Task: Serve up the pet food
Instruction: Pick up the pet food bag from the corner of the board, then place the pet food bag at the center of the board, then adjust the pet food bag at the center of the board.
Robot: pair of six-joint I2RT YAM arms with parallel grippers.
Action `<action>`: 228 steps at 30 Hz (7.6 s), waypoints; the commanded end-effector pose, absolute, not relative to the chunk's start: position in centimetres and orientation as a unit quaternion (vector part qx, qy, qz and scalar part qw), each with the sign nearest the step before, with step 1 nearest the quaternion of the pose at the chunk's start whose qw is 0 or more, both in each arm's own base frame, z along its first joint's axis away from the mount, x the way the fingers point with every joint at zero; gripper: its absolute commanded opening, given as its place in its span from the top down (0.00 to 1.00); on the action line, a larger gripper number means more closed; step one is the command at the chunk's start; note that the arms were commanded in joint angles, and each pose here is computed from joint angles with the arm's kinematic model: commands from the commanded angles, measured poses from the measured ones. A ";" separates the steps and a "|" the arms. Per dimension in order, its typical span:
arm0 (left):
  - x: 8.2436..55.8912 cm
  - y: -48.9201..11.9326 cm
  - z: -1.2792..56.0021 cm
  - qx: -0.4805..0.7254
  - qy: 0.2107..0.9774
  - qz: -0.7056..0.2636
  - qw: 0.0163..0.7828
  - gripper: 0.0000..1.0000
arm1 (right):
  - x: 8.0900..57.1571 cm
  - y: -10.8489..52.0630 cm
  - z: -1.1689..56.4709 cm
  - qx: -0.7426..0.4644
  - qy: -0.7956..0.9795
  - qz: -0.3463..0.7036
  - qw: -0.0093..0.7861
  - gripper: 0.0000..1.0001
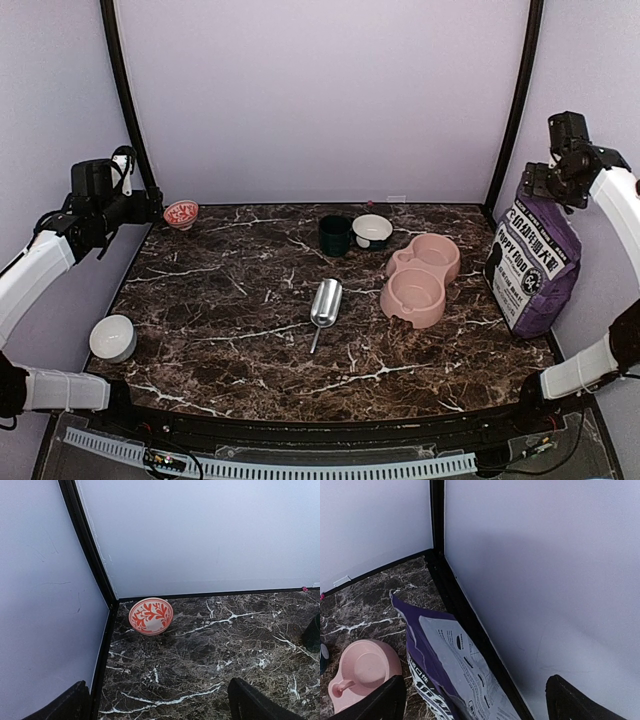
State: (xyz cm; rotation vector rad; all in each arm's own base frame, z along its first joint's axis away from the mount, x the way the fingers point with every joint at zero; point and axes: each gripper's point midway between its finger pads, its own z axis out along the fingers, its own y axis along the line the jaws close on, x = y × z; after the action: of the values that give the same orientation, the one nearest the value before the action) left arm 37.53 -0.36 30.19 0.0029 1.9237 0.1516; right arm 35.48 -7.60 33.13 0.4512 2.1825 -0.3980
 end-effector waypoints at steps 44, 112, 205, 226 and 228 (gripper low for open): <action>36.6 -0.7 31.8 0.009 0.799 0.054 0.599 0.02 | 35.1 -4.5 48.5 0.135 0.787 -0.042 0.601 1.00; 36.2 -0.8 32.2 0.005 0.797 0.054 0.602 0.01 | 26.6 38.3 69.6 -0.202 0.427 0.451 0.757 1.00; 38.6 -15.8 13.4 -0.011 0.899 -0.293 0.327 0.30 | 31.6 50.9 16.4 -0.361 0.766 0.483 0.224 0.80; 39.5 -12.1 21.6 0.031 0.893 -0.168 0.416 0.30 | 32.2 51.5 19.8 -0.352 0.767 0.457 0.282 0.76; 39.7 -11.9 23.1 0.035 0.886 -0.162 0.432 0.30 | 33.1 50.3 20.6 -0.342 0.773 0.444 0.297 0.75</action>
State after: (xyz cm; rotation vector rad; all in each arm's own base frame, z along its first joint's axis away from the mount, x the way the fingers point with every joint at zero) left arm 39.54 -12.68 18.47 0.0370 2.3107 -0.4812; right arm 30.90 52.11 15.07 -0.9735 2.1764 1.2744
